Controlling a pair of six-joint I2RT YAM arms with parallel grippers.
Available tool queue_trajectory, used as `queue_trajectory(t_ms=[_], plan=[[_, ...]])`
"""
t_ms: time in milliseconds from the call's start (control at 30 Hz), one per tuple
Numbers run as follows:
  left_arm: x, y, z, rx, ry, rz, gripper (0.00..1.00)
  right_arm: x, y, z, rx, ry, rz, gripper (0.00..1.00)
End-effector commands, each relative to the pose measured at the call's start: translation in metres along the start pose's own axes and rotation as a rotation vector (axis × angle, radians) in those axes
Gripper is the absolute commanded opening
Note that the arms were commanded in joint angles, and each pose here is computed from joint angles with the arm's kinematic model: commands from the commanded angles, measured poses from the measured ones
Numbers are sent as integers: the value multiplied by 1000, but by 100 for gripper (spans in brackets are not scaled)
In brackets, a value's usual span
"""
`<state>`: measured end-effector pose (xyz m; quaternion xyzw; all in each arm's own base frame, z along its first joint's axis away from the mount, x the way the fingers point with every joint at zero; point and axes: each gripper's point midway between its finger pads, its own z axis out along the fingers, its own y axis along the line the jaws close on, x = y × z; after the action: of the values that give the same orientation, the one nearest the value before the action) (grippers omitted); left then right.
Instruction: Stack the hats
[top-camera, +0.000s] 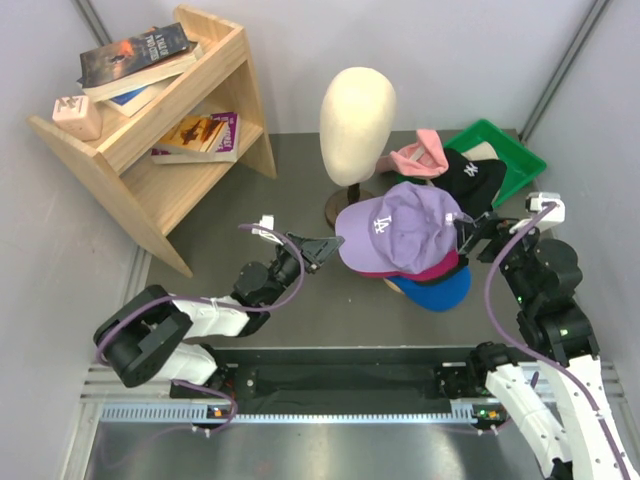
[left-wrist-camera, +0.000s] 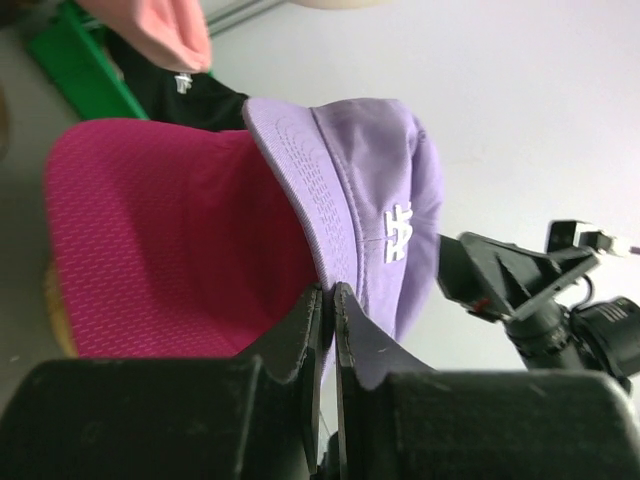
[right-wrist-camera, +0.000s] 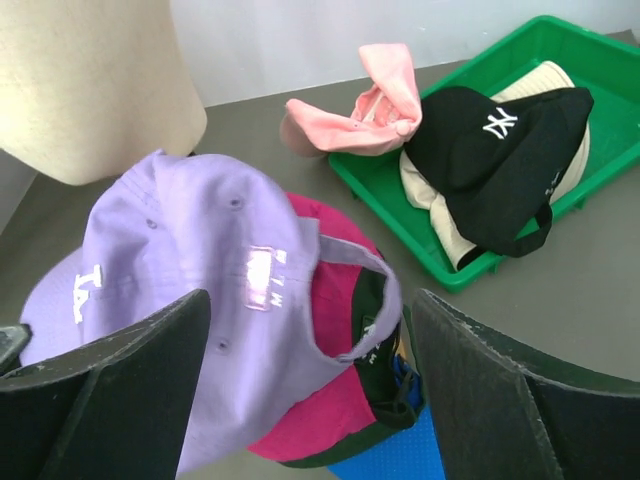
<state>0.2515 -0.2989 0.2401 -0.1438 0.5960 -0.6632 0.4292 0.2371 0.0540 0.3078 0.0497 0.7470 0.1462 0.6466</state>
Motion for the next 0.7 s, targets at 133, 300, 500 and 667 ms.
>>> queue_trajectory(t_ms=[133,300,500,667], plan=[[-22,4,-3,33,-83,-32,0,-6,-15,7,79,-30,-19,73],[-19,6,-1,50,-63,-59,0,17,-20,27,85,24,-23,69],[-14,6,1,65,-31,-60,0,28,-25,44,96,50,-24,63],[-13,7,2,63,-26,-53,0,32,-32,48,113,58,-31,24]])
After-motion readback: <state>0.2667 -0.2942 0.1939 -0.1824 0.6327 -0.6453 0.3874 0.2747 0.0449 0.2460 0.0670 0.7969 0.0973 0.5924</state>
